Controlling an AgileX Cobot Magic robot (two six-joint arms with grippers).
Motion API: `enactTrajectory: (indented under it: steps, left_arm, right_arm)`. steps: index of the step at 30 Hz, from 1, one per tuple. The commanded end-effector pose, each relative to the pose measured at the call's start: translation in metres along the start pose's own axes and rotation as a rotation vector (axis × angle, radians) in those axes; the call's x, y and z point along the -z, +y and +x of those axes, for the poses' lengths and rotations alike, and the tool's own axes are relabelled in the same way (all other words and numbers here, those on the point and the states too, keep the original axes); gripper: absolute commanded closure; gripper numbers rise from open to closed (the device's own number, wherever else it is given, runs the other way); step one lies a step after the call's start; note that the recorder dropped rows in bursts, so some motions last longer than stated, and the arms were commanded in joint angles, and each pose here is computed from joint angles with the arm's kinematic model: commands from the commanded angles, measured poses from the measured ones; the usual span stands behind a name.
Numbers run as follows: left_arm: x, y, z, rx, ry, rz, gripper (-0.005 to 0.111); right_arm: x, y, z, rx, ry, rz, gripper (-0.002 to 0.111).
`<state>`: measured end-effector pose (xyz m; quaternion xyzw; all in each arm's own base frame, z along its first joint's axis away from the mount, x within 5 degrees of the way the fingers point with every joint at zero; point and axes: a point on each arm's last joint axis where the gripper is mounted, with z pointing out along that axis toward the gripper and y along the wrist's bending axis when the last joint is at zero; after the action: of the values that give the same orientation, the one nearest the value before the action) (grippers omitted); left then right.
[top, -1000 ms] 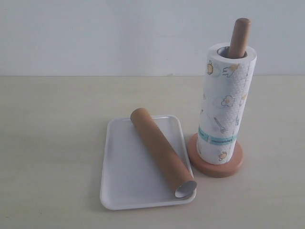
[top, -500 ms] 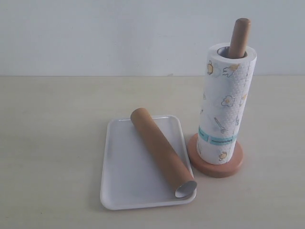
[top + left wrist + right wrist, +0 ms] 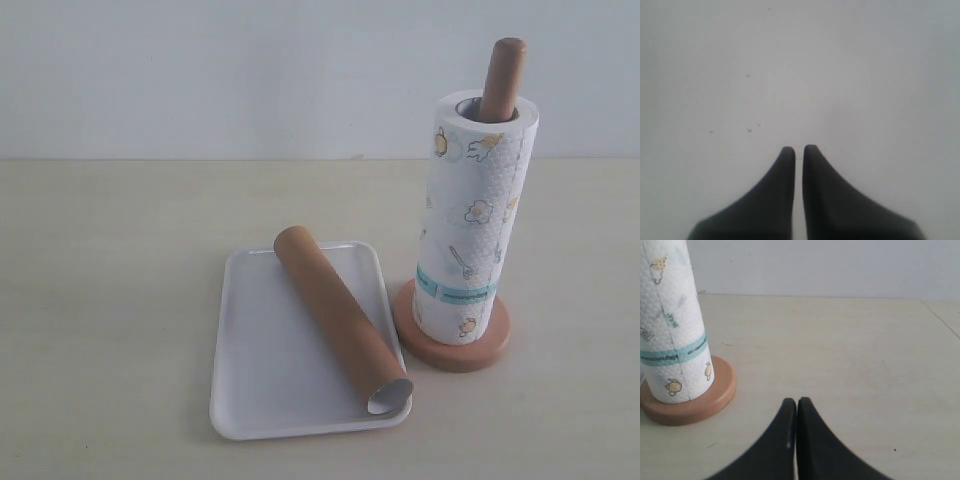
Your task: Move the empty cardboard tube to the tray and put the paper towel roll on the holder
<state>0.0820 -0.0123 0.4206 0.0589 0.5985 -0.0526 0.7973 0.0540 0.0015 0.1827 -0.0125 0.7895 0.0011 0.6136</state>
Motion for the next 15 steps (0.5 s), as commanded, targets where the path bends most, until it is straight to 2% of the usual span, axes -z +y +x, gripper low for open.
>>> enactTrajectory:
  steps: [1, 2, 4, 6, 8, 10, 15]
  left_arm:
    - [0.001, -0.009, 0.001, 0.022, -0.004, 0.104, 0.102]
    - [0.001, -0.009, 0.004, 0.011, 0.026, 0.098, 0.102]
    - [0.002, -0.009, 0.011, -0.098, 0.1, 0.106, 0.102]
    - [0.003, -0.013, 0.018, -0.288, 0.159, 0.172, 0.102]
    - [0.005, -0.019, 0.019, -0.365, 0.156, 0.245, 0.102]
    - [0.007, -0.022, 0.018, -0.401, 0.135, 0.282, 0.102]
    - [0.009, -0.023, 0.029, -0.301, 0.257, 0.307, 0.102]
  right_arm:
    - [0.0, 0.0, -0.001, 0.0, -0.008, -0.002, 0.108]
    - [0.0, 0.0, -0.001, 0.0, -0.008, -0.002, 0.108]
    - [0.0, 0.0, -0.001, 0.0, -0.008, -0.002, 0.108]
    - [0.0, 0.0, -0.001, 0.0, -0.008, -0.002, 0.108]
    - [0.0, 0.0, -0.001, 0.0, -0.008, -0.002, 0.108]
    - [0.0, 0.0, -0.001, 0.0, -0.008, -0.002, 0.108]
    - [0.0, 0.0, -0.001, 0.0, -0.008, -0.002, 0.108]
